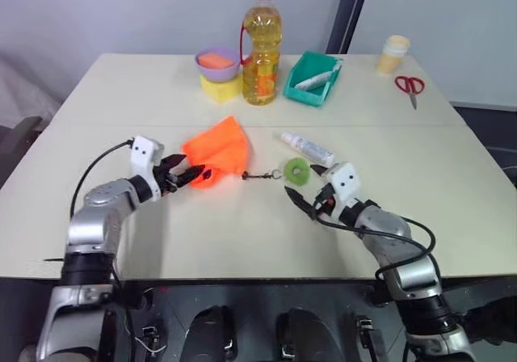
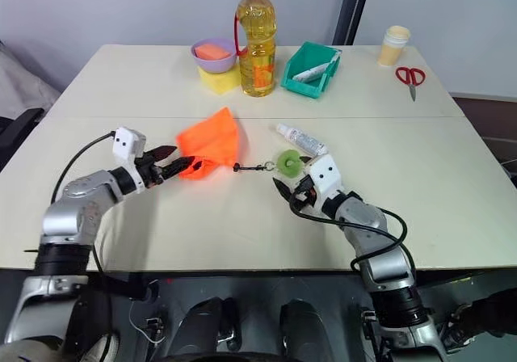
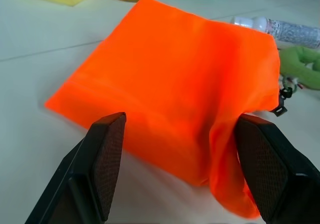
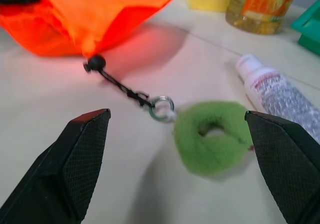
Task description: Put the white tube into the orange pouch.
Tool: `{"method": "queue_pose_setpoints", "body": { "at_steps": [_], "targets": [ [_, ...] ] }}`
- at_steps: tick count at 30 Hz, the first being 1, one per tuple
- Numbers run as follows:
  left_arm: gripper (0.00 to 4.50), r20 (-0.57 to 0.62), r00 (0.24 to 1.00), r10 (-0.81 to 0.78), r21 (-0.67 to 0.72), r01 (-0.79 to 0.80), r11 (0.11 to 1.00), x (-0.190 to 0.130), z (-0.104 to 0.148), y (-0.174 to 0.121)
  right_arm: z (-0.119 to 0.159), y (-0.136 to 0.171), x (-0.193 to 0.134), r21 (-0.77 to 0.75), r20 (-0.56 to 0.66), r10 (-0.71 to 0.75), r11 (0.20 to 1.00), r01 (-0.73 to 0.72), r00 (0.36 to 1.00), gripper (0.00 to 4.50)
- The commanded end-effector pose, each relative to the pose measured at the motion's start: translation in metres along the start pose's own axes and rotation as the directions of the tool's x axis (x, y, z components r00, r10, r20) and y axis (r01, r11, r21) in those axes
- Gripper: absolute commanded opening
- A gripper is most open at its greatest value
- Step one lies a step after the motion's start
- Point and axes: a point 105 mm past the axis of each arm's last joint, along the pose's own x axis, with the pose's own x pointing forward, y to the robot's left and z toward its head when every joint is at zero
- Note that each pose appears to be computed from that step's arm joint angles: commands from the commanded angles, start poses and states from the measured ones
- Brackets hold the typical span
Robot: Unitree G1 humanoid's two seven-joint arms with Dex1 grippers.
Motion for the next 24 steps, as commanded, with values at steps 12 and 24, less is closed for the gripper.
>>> {"method": "queue_pose_setpoints", "body": {
  "at_steps": [12,24],
  "targets": [
    [4.46,-0.075,0.969,-0.234,0.434,0.244,0.868,0.014,0.026,-0.053,0.014,0.005,-0.006,-0.024,0.059,-0.011,1.000,0.012,0.998,4.50],
    [4.46,0.049,0.998,-0.044,0.698,-0.003,0.716,0.023,0.028,-0.063,0.012,0.001,-0.017,-0.036,0.006,0.043,0.998,-0.043,0.999,4.50]
  ]
}}
